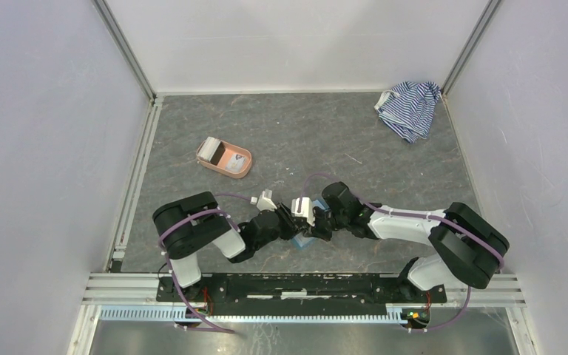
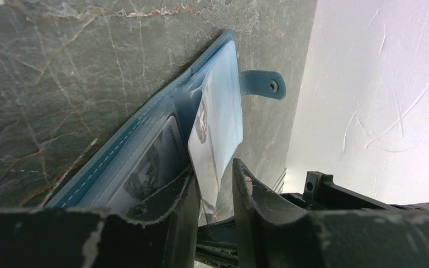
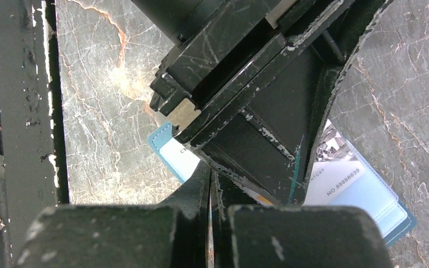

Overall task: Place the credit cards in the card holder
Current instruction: Insert the credit card into the card holder.

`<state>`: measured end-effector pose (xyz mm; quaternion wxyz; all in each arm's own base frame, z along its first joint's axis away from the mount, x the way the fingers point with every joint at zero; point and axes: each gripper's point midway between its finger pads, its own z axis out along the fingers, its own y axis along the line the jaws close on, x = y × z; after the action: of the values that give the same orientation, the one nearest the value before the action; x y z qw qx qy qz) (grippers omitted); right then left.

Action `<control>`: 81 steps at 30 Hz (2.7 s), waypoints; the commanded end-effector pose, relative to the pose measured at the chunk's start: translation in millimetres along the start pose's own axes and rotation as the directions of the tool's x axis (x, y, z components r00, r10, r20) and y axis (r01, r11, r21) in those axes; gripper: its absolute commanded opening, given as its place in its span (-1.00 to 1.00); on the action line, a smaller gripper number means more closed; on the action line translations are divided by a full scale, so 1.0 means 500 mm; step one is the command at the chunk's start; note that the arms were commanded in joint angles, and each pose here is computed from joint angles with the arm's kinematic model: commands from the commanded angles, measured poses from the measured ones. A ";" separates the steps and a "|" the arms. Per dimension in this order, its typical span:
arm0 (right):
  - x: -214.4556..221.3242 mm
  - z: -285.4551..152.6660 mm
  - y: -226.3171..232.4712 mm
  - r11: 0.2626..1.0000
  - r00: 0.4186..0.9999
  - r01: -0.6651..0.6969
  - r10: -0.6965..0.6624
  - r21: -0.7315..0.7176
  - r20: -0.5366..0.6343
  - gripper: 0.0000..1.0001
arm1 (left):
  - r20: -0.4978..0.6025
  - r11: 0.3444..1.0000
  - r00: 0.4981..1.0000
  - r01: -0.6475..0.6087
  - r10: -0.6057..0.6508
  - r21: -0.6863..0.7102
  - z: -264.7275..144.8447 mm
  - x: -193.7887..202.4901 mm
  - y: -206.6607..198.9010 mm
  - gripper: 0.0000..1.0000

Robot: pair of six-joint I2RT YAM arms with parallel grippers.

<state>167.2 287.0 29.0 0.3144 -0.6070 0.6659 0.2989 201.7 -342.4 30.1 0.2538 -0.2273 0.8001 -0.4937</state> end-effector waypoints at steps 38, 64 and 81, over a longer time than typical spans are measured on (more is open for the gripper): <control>-0.030 -0.020 -0.062 0.998 1.000 -0.022 0.023 0.055 -0.005 -1.00 | -0.055 0.969 0.988 -0.153 0.145 -0.196 -0.046 0.002 0.080 -0.28; -0.043 -0.103 -0.132 0.987 0.984 -0.152 0.146 0.049 0.099 -0.93 | -0.075 0.951 0.977 -0.210 0.198 -0.227 -0.004 -0.010 0.070 -0.26; -0.032 -0.113 -0.152 0.979 0.979 -0.187 0.180 0.077 0.094 -0.93 | -0.077 0.956 0.975 -0.219 0.208 -0.193 0.022 -0.019 0.042 -0.26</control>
<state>227.0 241.4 62.3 0.3220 -0.5205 0.7221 0.3224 214.3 -347.2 29.6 0.2518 -0.1770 0.8488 -0.4299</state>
